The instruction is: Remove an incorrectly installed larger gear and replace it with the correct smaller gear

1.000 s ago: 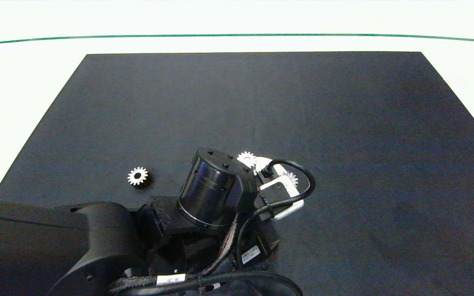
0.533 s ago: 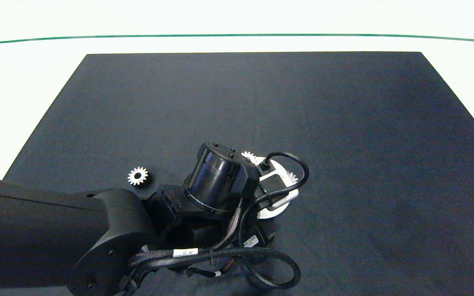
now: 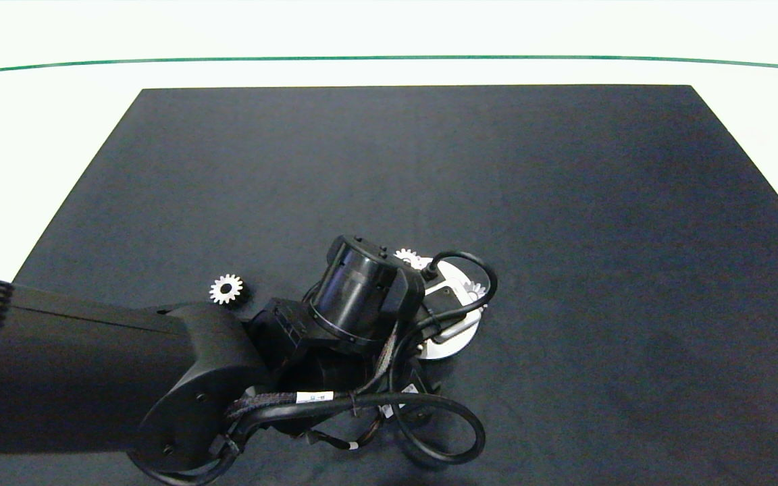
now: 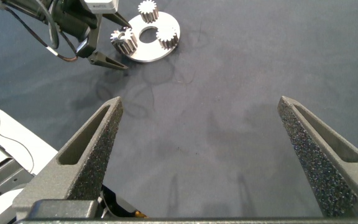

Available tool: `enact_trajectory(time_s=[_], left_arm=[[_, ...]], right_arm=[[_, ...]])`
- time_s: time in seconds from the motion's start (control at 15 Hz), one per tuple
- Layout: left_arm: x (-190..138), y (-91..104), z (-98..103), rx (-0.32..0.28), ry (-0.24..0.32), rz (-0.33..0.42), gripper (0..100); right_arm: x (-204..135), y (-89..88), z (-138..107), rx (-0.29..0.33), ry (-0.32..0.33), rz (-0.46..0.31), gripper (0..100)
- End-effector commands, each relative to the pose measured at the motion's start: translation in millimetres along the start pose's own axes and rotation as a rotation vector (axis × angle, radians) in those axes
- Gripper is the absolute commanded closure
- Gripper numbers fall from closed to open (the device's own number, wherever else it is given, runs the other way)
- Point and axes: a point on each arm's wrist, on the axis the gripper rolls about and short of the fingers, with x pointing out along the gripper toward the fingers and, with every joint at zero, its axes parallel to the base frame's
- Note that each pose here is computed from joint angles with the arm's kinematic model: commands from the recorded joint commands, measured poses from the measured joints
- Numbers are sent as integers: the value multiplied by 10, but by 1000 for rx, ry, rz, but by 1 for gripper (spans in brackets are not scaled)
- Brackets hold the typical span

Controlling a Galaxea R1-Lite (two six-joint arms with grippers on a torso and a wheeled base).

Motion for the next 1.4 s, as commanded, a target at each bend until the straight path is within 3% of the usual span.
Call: enact_trajectory(time_s=[0.07, 1.4], left_arm=[[-22, 22, 47, 0, -11, 6, 10], [75, 5, 64, -21, -2, 1, 50]], right_arm=[[-4, 2, -4, -1, 1, 3, 0], [-10, 4, -3, -19, -4, 2, 0]])
